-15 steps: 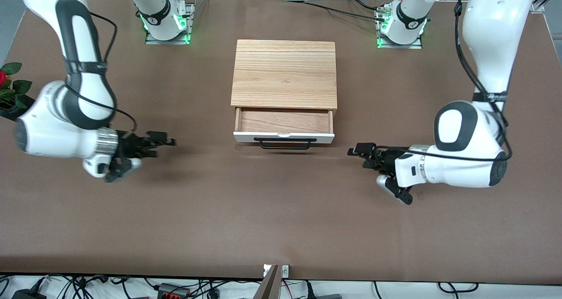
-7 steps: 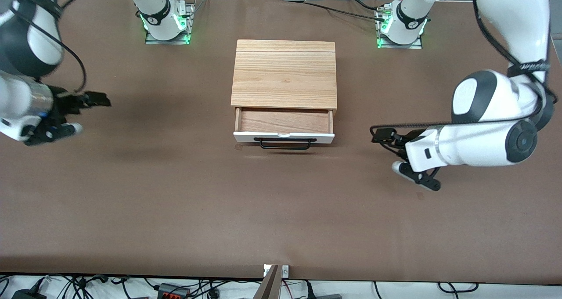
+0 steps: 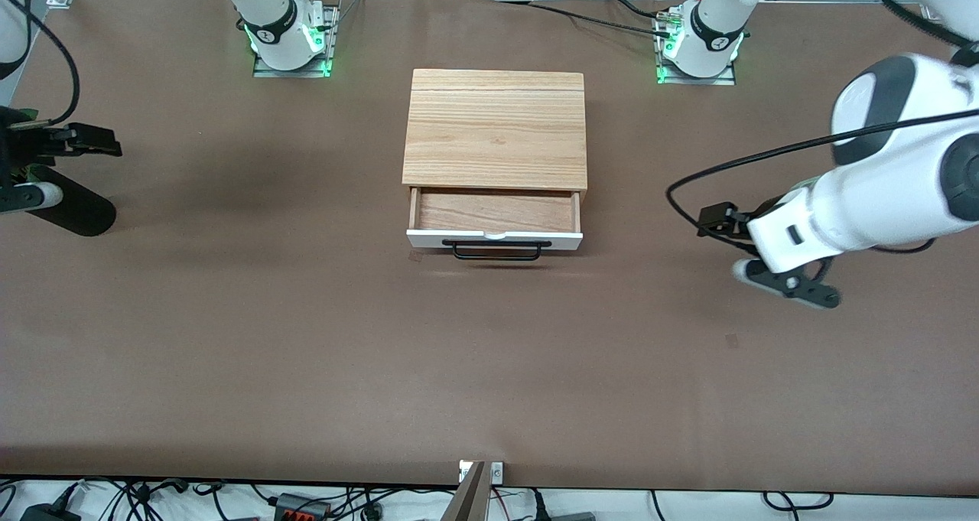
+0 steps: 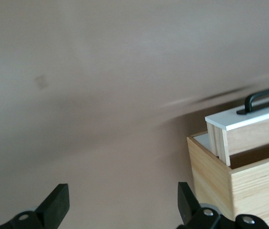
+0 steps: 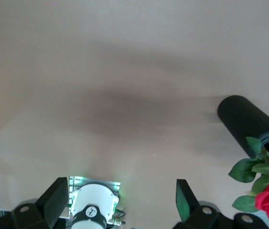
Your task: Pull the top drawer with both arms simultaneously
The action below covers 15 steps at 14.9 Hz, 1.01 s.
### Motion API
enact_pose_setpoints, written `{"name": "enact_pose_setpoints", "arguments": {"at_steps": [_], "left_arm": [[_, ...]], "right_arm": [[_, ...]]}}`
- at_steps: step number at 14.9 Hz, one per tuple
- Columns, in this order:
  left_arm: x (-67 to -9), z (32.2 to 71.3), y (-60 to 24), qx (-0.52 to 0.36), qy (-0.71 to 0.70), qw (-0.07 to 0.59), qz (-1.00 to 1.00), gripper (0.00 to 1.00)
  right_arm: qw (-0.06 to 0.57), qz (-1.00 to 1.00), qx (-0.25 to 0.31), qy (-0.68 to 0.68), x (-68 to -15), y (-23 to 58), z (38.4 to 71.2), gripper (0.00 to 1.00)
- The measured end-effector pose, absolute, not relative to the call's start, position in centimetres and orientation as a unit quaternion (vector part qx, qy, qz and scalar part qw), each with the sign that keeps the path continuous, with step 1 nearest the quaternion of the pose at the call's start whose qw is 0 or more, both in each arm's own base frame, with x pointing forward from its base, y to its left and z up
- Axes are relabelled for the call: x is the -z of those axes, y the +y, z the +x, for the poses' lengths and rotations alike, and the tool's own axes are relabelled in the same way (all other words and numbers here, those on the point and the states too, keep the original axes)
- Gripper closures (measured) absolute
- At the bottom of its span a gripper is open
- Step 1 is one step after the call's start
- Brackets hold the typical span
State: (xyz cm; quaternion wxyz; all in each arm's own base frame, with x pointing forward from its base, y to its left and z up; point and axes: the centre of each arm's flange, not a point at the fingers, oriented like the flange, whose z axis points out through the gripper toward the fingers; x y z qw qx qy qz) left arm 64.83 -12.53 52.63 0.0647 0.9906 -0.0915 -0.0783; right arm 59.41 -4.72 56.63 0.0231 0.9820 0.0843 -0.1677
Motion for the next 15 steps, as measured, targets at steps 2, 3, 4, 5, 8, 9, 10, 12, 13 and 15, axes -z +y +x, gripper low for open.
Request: {"name": "enact_pose_setpoints", "arguments": {"at_steps": [2, 3, 4, 5, 8, 9, 10, 12, 13, 15], "left_arm": [[-55.1, 63.6, -11.8, 0.075, -0.051, 0.036, 0.995, 0.0], [-56.3, 63.0, -11.6, 0.07, -0.041, 0.028, 0.996, 0.0], [-57.4, 62.4, -11.3, 0.066, -0.034, 0.024, 0.997, 0.0], [-58.1, 61.6, -11.0, 0.065, -0.03, 0.021, 0.997, 0.0], [-57.8, 59.2, -10.7, 0.052, -0.026, 0.014, 0.998, 0.0], [-57.4, 58.3, -10.8, 0.05, -0.026, 0.012, 0.998, 0.0], [-57.1, 57.4, -10.9, 0.051, -0.026, 0.009, 0.998, 0.0], [-56.9, 55.8, -10.9, 0.056, -0.026, 0.003, 0.998, 0.0], [-57.0, 55.2, -10.8, 0.058, -0.029, 0.001, 0.998, 0.0], [-57.5, 54.2, -10.7, 0.063, -0.038, -0.001, 0.997, 0.0]], "right_arm": [[0.014, 0.983, 0.164, 0.081, -56.3, -5.8, 59.9, 0.0], [0.008, 0.984, 0.162, 0.073, -56.4, -6.0, 59.9, 0.0], [0.005, 0.986, 0.158, 0.046, -56.7, -6.1, 59.6, 0.0], [0.006, 0.988, 0.154, 0.01, -57.1, -6.1, 59.0, 0.0], [0.006, 0.993, 0.106, -0.042, -58.0, -5.1, 57.1, 0.0], [0.005, 0.995, 0.085, -0.046, -58.1, -4.9, 56.2, 0.0], [0.004, 0.996, 0.072, -0.046, -58.1, -4.8, 55.3, 0.0], [0.002, 0.997, 0.063, -0.05, -57.9, -5.1, 54.0, 0.0], [0.002, 0.997, 0.06, -0.053, -57.9, -5.5, 53.6, 0.0], [0.002, 0.997, 0.059, -0.058, -57.7, -6.0, 53.5, 0.0]]}}
